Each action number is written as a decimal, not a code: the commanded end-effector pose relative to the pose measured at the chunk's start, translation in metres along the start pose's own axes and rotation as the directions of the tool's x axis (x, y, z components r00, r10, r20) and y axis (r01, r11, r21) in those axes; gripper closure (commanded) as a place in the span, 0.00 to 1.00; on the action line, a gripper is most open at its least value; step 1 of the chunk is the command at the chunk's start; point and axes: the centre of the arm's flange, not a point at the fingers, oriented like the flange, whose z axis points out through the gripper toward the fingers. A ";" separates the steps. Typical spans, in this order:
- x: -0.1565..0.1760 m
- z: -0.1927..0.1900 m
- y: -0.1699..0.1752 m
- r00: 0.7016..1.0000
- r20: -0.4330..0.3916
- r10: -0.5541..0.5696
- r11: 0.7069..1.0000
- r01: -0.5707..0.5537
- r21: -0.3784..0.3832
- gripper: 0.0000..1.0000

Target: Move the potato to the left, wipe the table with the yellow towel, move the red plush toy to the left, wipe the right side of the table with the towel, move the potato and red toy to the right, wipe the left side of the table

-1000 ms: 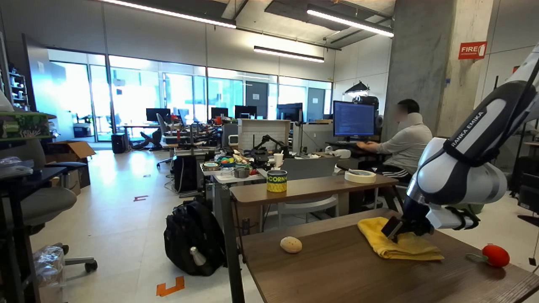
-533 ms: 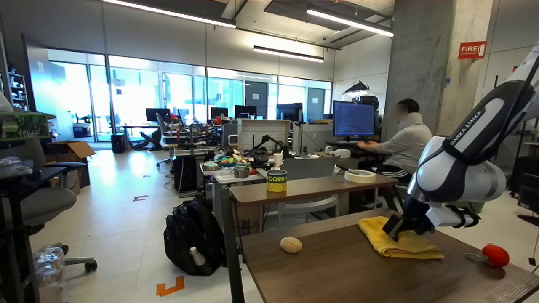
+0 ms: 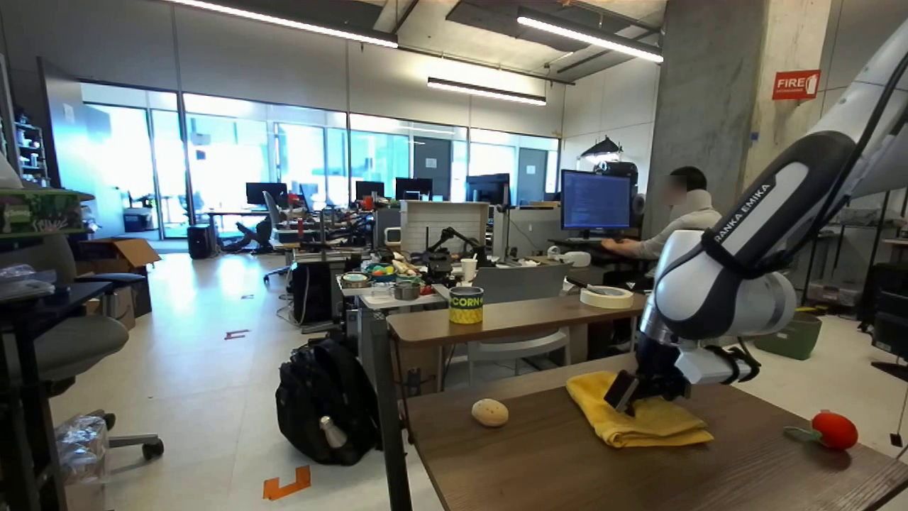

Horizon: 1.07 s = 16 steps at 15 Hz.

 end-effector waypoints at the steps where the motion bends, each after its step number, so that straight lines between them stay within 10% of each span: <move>1: -0.014 0.024 -0.055 0.994 0.062 -0.085 0.996 0.086 -0.005 0.00; 5: -0.036 -0.003 -0.036 0.985 0.082 -0.152 0.982 0.160 -0.100 0.00; 11: -0.014 -0.038 0.087 0.988 0.025 0.150 0.964 -0.141 -0.226 0.00; 16: -0.036 -0.023 0.078 0.995 0.092 0.029 0.963 -0.003 -0.270 0.00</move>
